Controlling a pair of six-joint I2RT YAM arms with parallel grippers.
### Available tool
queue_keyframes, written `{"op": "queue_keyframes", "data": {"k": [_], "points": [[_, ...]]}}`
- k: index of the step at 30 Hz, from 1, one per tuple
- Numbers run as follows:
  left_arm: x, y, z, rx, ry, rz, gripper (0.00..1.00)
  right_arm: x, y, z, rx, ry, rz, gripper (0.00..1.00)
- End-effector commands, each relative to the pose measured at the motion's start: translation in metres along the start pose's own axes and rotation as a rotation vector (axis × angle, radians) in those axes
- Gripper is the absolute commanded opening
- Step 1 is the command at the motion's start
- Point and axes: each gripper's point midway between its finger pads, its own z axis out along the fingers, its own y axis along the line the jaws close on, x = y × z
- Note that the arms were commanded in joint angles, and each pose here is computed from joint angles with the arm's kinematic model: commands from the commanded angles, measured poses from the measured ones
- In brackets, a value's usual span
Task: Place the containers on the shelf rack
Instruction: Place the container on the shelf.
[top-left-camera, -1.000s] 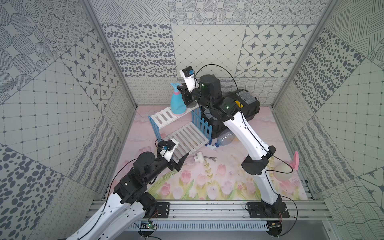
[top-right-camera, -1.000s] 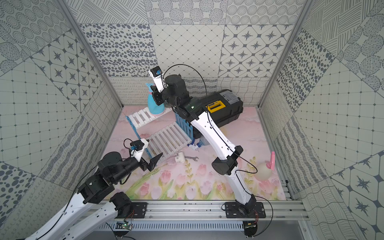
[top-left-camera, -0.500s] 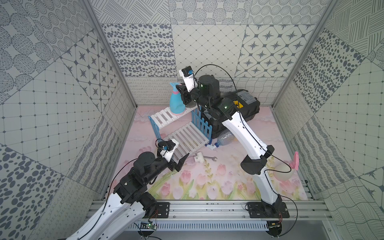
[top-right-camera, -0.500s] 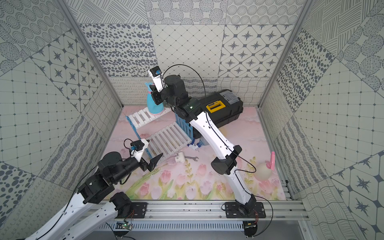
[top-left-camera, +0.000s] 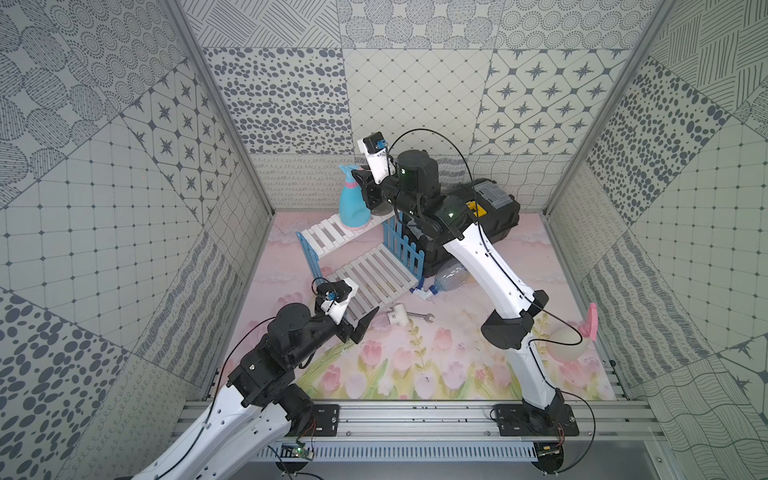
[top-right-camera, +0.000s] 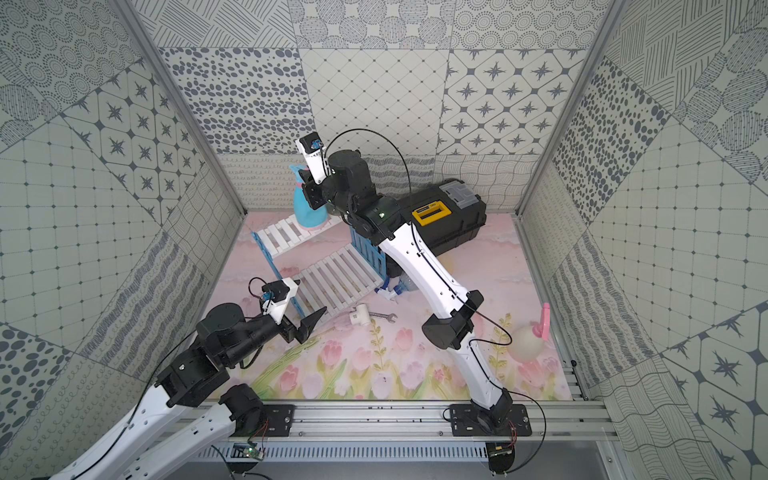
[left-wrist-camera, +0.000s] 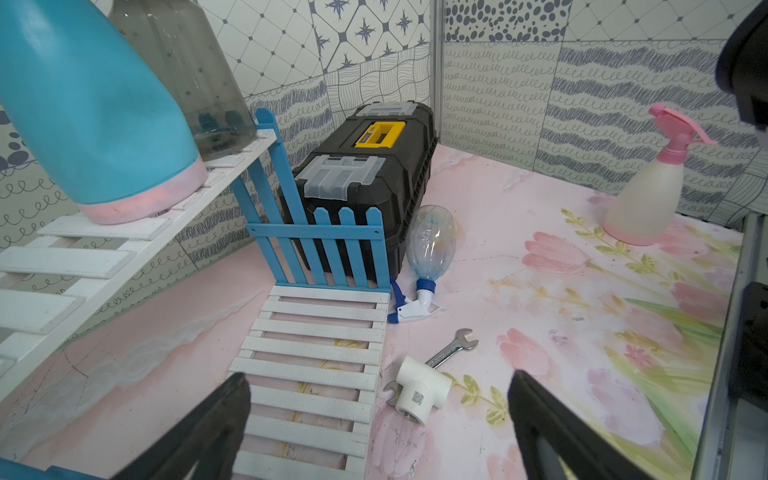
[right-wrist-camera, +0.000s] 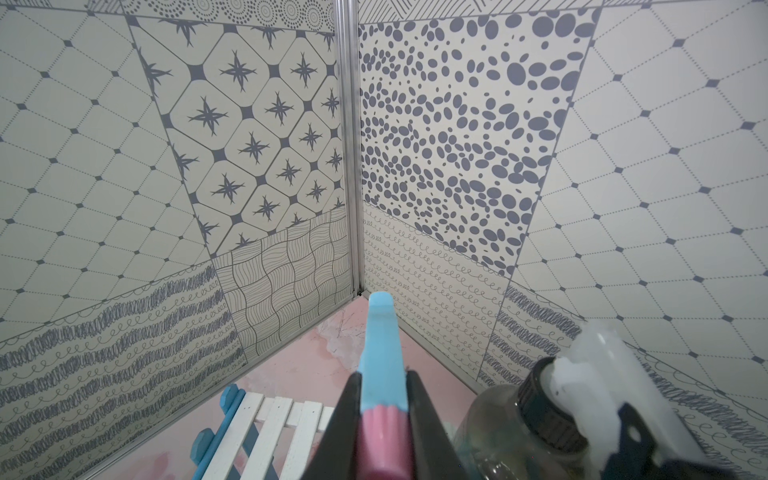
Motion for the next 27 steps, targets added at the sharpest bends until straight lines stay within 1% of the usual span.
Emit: {"op": "queue_keyframes", "data": {"k": [1, 4, 12, 14, 15, 17, 18, 23, 27], "points": [[-0.011, 0.001, 0.000, 0.001, -0.046, 0.014, 0.99, 0.011, 0.002, 0.007, 0.002, 0.022, 0.004, 0.27], [-0.011, 0.001, 0.000, 0.001, -0.045, 0.013, 0.99, 0.009, 0.003, 0.005, 0.001, 0.019, 0.003, 0.39], [-0.009, 0.000, -0.001, 0.004, -0.038, 0.008, 0.99, 0.000, 0.005, -0.007, 0.001, 0.013, 0.004, 0.66], [-0.008, 0.000, -0.001, 0.008, -0.037, 0.004, 0.99, -0.008, 0.007, -0.016, -0.004, 0.006, 0.004, 0.83], [-0.008, -0.001, -0.001, 0.012, -0.039, 0.002, 0.99, -0.009, 0.009, -0.019, -0.011, 0.009, 0.003, 0.88], [-0.007, -0.003, 0.000, 0.020, -0.036, -0.003, 0.99, -0.017, 0.012, -0.033, -0.029, 0.002, 0.008, 0.95], [-0.006, -0.003, 0.000, 0.023, -0.033, -0.007, 0.99, -0.026, 0.012, -0.044, -0.036, -0.009, 0.012, 0.97], [-0.002, -0.007, 0.002, 0.043, -0.022, -0.015, 0.99, -0.035, 0.013, -0.079, -0.053, 0.000, 0.025, 0.97], [0.000, -0.007, 0.004, 0.045, -0.021, -0.015, 0.99, -0.028, 0.013, -0.108, -0.067, 0.032, 0.044, 0.97]]}}
